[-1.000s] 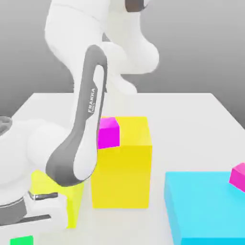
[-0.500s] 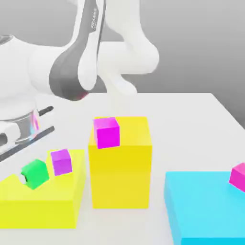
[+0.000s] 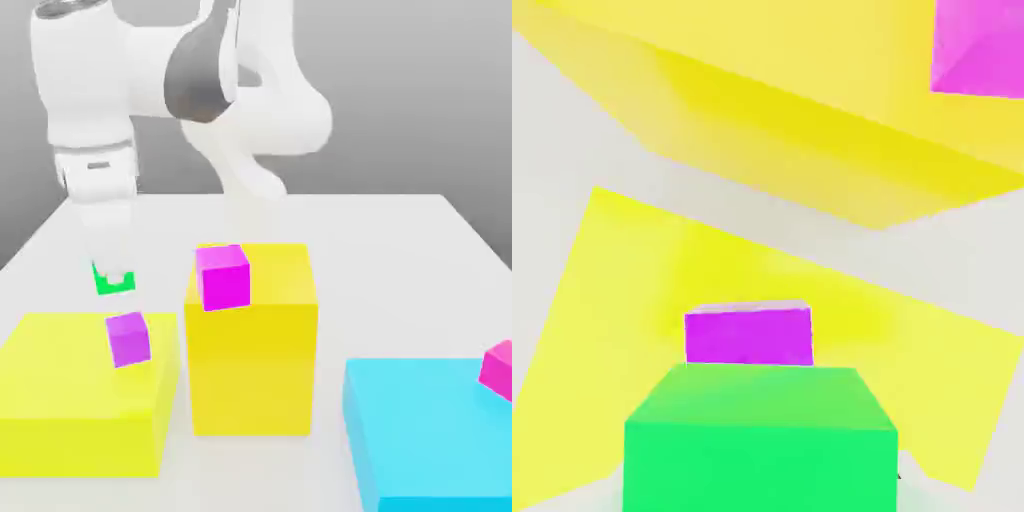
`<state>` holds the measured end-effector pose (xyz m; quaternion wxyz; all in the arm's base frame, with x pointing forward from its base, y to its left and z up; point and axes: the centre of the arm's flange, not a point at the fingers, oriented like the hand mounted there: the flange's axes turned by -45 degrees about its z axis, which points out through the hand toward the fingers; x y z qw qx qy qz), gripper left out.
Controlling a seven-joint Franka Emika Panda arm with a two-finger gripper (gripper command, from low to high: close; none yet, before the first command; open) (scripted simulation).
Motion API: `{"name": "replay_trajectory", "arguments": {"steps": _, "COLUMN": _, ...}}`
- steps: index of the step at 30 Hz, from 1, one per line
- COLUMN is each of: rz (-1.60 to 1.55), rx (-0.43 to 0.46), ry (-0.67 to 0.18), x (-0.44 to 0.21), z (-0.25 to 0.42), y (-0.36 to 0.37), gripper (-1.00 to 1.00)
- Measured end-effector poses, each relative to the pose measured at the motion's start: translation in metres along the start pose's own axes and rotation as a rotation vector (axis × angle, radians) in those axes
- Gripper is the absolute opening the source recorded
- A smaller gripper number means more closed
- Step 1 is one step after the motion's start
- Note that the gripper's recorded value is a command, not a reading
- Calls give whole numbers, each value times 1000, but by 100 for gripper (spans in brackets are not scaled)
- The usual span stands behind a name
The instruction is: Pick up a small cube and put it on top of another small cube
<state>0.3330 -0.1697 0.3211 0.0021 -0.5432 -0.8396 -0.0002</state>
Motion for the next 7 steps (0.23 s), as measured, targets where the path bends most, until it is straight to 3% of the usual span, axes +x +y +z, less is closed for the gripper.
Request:
{"name": "replay_trajectory", "arguments": {"steps": 3, "rz": -10, "rx": -1, "ry": -1, "x": 1, "z": 33, "y": -1, "gripper": -100}}
{"name": "replay_trajectory", "arguments": {"steps": 4, "rz": -10, "rx": 0, "ry": -2, "x": 1, "z": 41, "y": -2, "gripper": 100}}
{"name": "replay_trajectory", "arguments": {"steps": 7, "rz": -10, "rx": 0, "ry": -2, "x": 1, "z": 41, "y": -2, "gripper": 100}}
